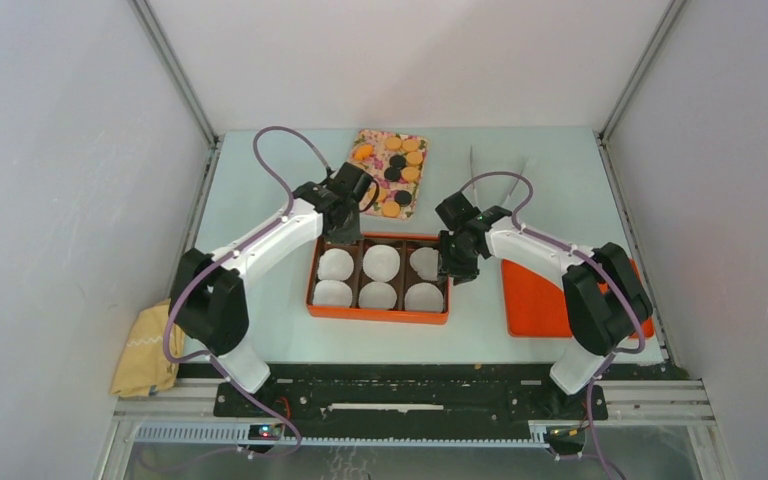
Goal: Pack the cookies
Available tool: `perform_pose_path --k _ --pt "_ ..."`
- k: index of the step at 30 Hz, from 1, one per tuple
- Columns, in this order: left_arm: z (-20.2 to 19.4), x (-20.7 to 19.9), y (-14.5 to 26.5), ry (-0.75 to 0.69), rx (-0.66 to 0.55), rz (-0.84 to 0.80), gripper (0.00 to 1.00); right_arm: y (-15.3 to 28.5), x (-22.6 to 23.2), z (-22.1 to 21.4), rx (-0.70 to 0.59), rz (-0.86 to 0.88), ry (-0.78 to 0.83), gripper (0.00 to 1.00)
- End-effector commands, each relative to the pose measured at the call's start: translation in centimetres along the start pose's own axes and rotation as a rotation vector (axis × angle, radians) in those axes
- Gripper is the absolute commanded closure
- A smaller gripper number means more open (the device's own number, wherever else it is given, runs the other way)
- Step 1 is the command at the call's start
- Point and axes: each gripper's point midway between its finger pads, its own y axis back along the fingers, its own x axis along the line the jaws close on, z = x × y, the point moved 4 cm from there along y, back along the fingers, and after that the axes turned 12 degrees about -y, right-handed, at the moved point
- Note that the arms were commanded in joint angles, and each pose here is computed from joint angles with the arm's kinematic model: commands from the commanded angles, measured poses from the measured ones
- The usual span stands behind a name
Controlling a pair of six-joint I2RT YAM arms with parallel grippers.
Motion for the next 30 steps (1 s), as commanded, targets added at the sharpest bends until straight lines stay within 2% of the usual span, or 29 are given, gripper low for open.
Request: perform_pose_path --k 1,3,4,8,12,14,18,23,30 --pt "1.6 1.0 2.0 0.014 -0.074 0.015 1.0 1.9 0.9 0.4 -0.044 0.032 0.045 0.41" --pt "1.7 0.8 1.9 0.014 -0.072 0.011 1.0 2.3 0.5 0.7 -0.074 0.006 0.042 0.19" --pt "1.6 0.8 1.9 0.014 -0.066 0.011 1.0 2.6 0.4 0.8 -0.085 0.005 0.041 0.17" --pt "2.6 0.7 2.5 0.027 -0.083 0.005 1.0 4.5 0.2 2.7 -0.188 0.025 0.009 0.13" --pt "5.8 0.7 4.8 0.046 -0.171 0.004 1.0 6.1 0.0 6.6 -0.268 0.044 -0.05 0.1" --pt "7.8 0.6 5.9 0.05 -0.219 -0.009 1.0 6.2 -0.4 8.8 -0.306 0.018 -0.058 0.04" --pt "10.6 0.7 6.0 0.082 -0.247 -0.058 0.99 5.4 -1.2 12.6 -0.341 -0.037 -0.078 0.01" --pt "11.0 1.2 5.3 0.113 -0.238 -0.087 1.0 3.5 -3.3 16.8 -0.324 -0.185 -0.126 0.0" --pt "9.8 1.4 4.8 0.11 -0.237 -0.096 1.0 -0.4 -4.5 20.9 -0.267 -0.235 -0.168 0.0"
